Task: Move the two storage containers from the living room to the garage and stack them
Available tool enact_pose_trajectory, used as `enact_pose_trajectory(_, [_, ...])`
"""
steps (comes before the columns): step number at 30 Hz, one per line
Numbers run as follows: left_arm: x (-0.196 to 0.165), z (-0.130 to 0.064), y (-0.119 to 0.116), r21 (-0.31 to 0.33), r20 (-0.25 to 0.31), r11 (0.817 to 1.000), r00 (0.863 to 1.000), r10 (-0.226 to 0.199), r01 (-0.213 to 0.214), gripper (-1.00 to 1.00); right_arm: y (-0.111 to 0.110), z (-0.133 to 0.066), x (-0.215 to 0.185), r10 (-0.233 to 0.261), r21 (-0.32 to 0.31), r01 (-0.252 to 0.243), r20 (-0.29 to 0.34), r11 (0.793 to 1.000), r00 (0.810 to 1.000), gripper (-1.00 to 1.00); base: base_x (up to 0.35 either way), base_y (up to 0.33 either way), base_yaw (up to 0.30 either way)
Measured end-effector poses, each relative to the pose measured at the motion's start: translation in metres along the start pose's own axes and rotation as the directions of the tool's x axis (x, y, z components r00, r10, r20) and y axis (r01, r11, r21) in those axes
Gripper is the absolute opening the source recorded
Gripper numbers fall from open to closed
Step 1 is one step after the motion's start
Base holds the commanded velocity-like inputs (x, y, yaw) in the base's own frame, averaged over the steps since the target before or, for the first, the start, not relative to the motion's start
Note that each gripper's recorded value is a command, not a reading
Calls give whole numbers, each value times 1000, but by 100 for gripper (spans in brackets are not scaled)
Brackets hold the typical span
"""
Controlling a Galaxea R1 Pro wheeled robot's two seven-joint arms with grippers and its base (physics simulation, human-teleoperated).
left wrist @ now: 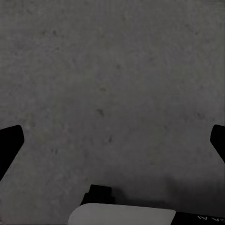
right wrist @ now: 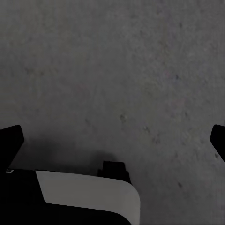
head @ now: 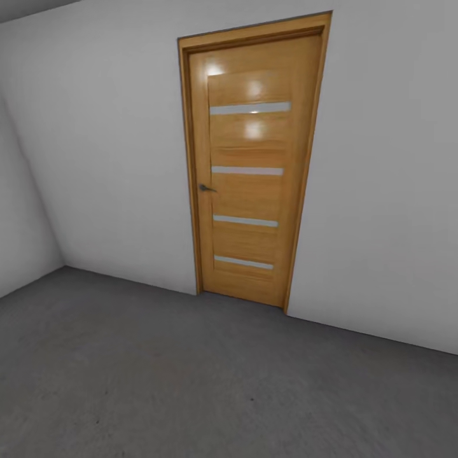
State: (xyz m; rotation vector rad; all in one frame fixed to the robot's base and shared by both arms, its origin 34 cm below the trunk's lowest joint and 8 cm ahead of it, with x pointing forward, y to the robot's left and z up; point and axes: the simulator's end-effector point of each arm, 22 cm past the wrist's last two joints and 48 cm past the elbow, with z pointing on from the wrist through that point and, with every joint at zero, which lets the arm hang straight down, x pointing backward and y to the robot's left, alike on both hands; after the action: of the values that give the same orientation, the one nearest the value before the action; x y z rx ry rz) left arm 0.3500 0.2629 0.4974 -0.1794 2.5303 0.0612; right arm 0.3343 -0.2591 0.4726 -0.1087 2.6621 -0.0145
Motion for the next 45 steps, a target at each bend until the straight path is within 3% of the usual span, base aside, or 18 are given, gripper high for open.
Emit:
enact_pose_trajectory(24, [0,0,-1,0,0,1000,1000,0,0,100,4,-2,6,11,-5,-11,12,1000,1000,100,283,229,0])
enact_pose_trajectory(28, [9,-1,-1,1,-18,1000,1000,3,-3,100,12,-12,9,15,-17,-14,120,1000,993,100,283,228,0])
enact_pose_trajectory(29, [12,-2,-1,1,-24,1000,1000,4,-4,100,15,-19,11,18,-24,-14,178,1000,984,100,283,227,0])
enact_pose_trajectory(31, [15,-2,-1,1,-31,1000,999,5,-5,100,21,-38,0,28,-32,-18,325,999,945,100,283,227,0])
enact_pose_trajectory(32, [16,-2,-1,1,-32,1000,999,5,-5,100,22,-44,-5,31,-33,-20,369,999,929,100,283,227,0])
enact_pose_trajectory(33, [16,-2,-1,1,-34,1000,999,5,-5,100,24,-55,-10,34,-36,-21,432,999,901,100,283,227,0])
enact_pose_trajectory(34, [17,-2,-1,1,-35,1000,999,5,-5,100,29,-68,5,36,-43,-18,450,999,892,100,283,227,0])
enact_pose_trajectory(35, [17,-2,-1,1,-36,1000,999,5,-5,100,30,-71,15,37,-45,-20,437,999,899,100,283,226,0])
enact_pose_trajectory(45, [18,-3,-2,3,-37,1000,999,5,-5,100,30,-75,29,42,-43,-27,415,999,909,100,283,224,0])
